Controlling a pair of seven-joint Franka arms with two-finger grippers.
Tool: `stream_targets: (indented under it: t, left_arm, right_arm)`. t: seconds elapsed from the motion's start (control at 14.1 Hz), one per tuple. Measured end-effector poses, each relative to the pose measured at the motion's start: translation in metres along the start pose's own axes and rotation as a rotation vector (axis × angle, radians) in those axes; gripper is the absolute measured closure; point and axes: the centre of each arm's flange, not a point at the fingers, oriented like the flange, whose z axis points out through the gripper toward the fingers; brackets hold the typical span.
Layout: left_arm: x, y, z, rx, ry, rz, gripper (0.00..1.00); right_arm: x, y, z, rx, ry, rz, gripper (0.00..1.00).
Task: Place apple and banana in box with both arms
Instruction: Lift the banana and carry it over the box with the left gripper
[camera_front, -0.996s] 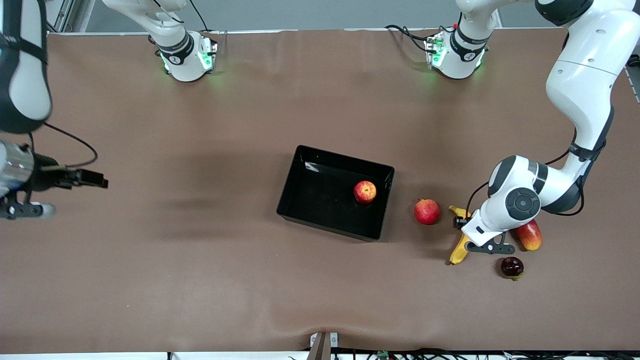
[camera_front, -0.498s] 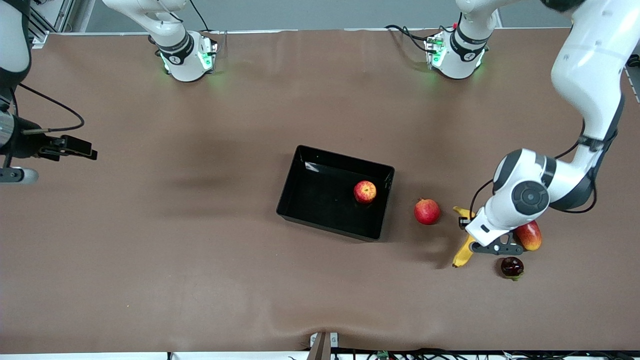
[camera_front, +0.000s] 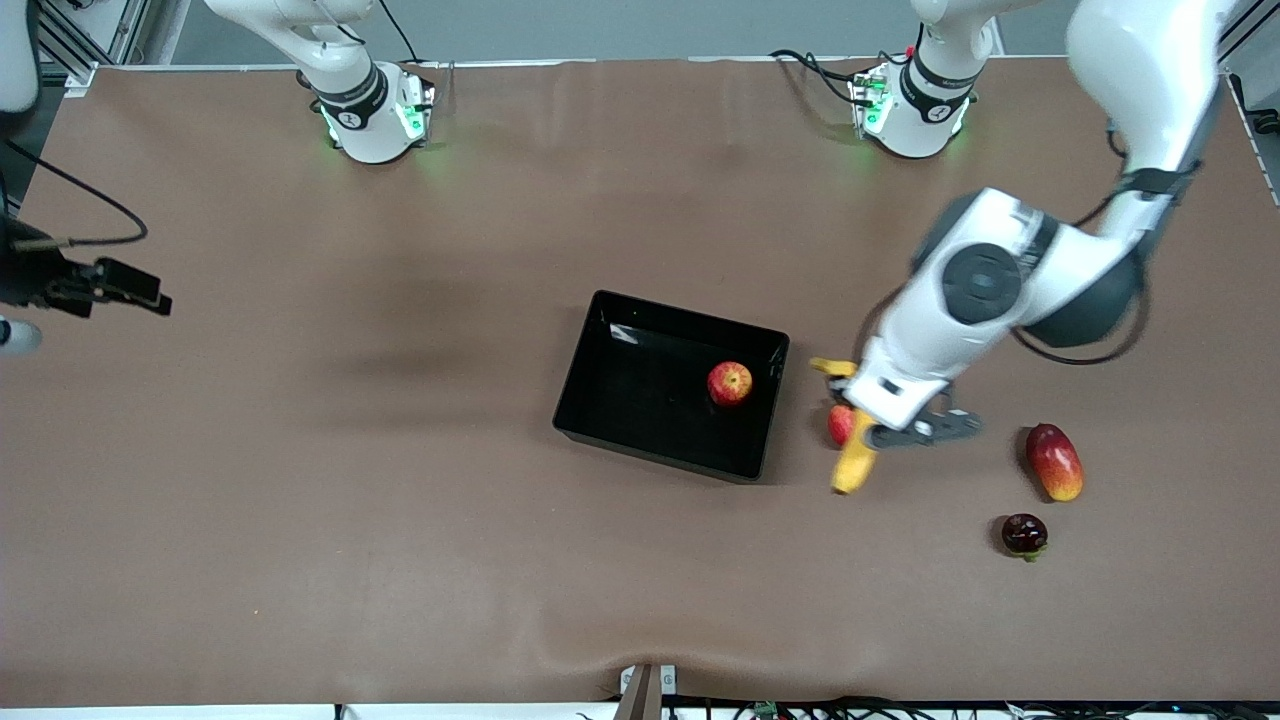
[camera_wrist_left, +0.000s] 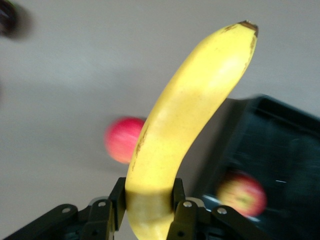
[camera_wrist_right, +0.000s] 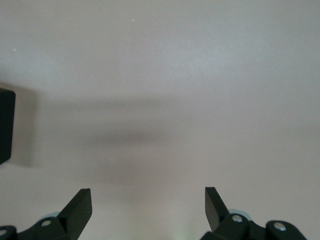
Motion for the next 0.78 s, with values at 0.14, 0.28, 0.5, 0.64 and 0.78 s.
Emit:
stream_targets:
  t: [0.14,0.28,0.5,0.64,0.78]
  left_arm:
    - [-0.036,0.064,0.006,-0.029,-0.021,-0.043,0.60]
    - [-0.074,0.116,0.022,-0.040,-0.053,-0.065,0.60]
    - [-0.110,0.160,0.051,-0.004,-0.058,-0.074,0.60]
    - [-0.129,0.178,0.071,0.032,-0.050,-0.053,0.60]
    - [-0.138,0.188,0.088,0.031,-0.049,-0.063,0.60]
  right_arm:
    - [-0.008,0.001,-0.011,-0.011,0.002,0.000,0.00]
    - [-0.010,0.001,-0.013,-0.015,-0.001,0.001,0.00]
    - [-0.010,-0.001,-0.013,-0.015,-0.002,-0.002,0.00]
    - [-0.010,-0.001,-0.014,-0.015,-0.002,-0.004,0.00]
    - [-0.011,-0.001,-0.016,-0.015,-0.002,-0.004,0.00]
